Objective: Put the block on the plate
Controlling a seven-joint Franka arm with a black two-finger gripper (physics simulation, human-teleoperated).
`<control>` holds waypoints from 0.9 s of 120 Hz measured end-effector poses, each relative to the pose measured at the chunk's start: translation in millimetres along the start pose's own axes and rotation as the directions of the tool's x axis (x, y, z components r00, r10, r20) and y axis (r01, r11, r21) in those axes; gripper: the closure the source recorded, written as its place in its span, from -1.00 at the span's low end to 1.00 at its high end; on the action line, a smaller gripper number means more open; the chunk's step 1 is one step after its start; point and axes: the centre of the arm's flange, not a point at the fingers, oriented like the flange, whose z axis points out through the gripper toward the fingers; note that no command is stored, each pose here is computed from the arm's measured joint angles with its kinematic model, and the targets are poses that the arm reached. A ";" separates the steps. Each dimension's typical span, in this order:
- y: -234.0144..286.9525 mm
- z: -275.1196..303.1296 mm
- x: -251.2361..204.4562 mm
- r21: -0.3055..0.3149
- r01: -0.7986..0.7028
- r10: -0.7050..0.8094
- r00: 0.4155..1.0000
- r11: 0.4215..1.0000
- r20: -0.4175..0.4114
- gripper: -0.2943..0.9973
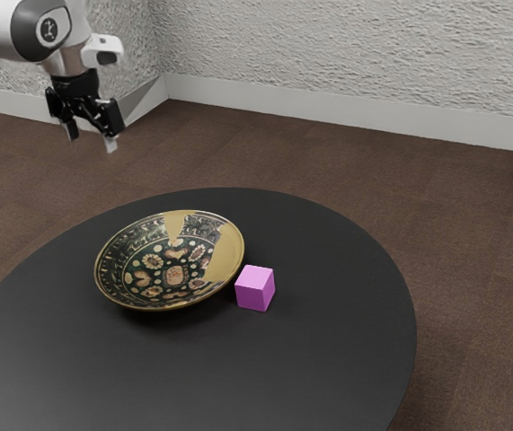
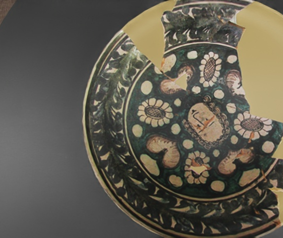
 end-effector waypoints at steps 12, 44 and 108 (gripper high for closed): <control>1.8 -3.1 -0.3 0.005 -0.016 0.016 1.000 1.000 -0.006 -0.54; 164.2 11.0 9.0 0.005 -0.435 0.435 0.900 0.900 -0.023 -0.54; 216.7 132.3 39.7 -0.067 -0.887 0.883 0.462 0.457 -0.088 -0.54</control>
